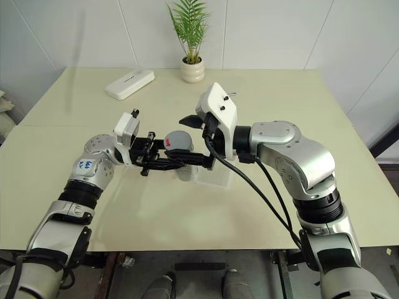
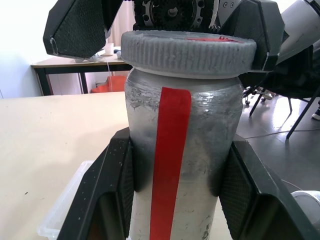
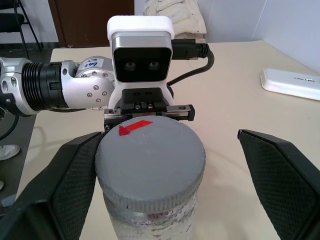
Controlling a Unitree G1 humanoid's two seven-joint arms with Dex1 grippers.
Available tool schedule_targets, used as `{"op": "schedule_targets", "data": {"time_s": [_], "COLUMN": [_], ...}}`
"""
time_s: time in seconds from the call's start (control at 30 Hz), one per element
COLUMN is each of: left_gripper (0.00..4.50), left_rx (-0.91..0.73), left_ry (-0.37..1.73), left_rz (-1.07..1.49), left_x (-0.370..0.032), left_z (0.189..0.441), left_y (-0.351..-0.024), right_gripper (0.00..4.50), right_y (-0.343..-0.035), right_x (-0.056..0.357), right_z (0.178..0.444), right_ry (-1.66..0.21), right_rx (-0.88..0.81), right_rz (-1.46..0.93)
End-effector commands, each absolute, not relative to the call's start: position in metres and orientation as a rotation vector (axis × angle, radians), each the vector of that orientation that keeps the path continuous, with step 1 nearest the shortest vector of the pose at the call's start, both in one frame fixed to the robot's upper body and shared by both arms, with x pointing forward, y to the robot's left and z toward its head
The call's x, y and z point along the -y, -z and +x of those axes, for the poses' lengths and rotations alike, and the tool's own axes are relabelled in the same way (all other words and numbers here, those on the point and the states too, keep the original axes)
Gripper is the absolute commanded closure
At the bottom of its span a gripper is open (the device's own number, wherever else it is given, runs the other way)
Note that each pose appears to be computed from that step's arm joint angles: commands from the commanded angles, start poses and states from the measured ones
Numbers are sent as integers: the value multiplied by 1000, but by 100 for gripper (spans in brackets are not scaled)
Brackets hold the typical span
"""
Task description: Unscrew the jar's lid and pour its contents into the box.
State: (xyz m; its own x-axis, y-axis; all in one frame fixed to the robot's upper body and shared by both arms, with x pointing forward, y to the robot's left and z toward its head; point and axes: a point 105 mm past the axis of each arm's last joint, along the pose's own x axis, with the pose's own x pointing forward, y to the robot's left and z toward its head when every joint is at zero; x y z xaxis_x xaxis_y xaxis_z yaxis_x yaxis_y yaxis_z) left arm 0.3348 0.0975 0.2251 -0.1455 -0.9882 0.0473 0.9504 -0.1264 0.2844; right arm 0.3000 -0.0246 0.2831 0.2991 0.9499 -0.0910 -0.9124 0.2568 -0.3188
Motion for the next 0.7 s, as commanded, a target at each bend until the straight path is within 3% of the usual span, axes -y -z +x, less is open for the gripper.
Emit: {"op": "schedule_targets", "data": {"time_s": [0.03,0.7], "left_gripper": [262,262], "left_rx": [317,316], "left_ry": [1811,1810], "left_rz": [215,213], "left_x": [-100,-100], "left_z": [322,322], "left_y": [-232,-232], "right_gripper": [1,1], "right_y": [-295,-299], "right_x": [29,30], "right_z": [296,288], "right_ry": [-1251,-1280], "right_rx": [177,189], "right_rz": [-382,-381]}}
